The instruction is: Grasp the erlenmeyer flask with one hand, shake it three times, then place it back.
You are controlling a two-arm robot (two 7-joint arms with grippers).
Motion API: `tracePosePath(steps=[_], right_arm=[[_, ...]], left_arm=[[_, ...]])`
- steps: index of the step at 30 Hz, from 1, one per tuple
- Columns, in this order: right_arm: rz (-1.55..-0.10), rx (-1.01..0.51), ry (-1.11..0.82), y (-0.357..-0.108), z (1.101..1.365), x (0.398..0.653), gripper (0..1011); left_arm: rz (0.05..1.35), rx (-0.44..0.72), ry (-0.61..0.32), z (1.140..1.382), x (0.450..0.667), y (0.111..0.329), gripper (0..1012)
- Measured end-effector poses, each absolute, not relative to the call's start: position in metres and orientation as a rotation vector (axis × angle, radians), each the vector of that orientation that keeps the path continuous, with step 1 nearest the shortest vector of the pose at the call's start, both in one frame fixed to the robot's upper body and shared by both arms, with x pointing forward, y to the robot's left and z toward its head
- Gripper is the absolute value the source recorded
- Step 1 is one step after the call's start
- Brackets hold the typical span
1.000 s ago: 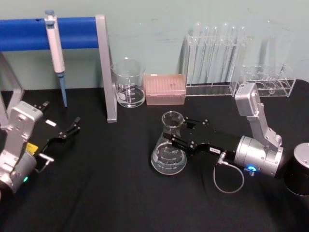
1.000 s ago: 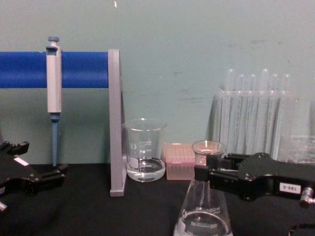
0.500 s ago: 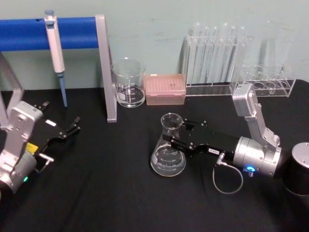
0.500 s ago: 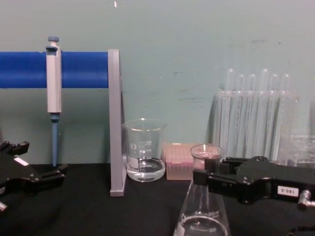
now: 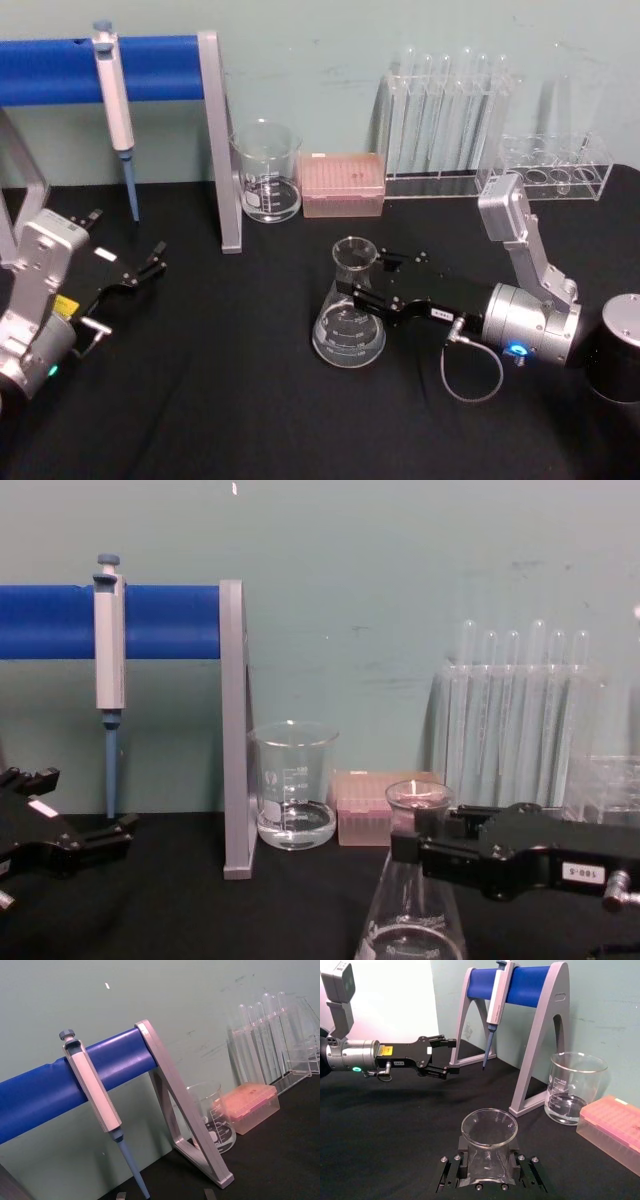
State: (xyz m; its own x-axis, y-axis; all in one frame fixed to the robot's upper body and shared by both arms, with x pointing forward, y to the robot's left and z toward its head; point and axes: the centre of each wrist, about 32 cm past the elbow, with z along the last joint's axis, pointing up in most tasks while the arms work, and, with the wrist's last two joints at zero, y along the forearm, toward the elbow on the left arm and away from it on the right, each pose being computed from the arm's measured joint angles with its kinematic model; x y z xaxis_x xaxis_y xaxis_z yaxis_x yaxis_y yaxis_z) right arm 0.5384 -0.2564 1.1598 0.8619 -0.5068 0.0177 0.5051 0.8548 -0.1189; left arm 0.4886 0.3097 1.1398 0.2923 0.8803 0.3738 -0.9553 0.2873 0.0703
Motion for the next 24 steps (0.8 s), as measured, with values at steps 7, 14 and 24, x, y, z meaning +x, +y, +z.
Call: tracePosePath(steps=[7,14,24], right_arm=[[-0.536,-0.135,0.014,-0.2565,1.1604,0.5391,449],[-0.538,-0.137,0.013,-0.2566,1.1605,0.5392,449],[-0.538,-0.136,0.013,-0.2566,1.1605,0.5391,449]], left_arm=[[1.248,0.304,-0.285,1.1398,0.4886,0.3096,1001],[1.248,0.304,-0.285,1.1398,0.4886,0.3097,1001],[1.248,0.304,-0.285,1.1398,0.4886,0.3097,1001]])
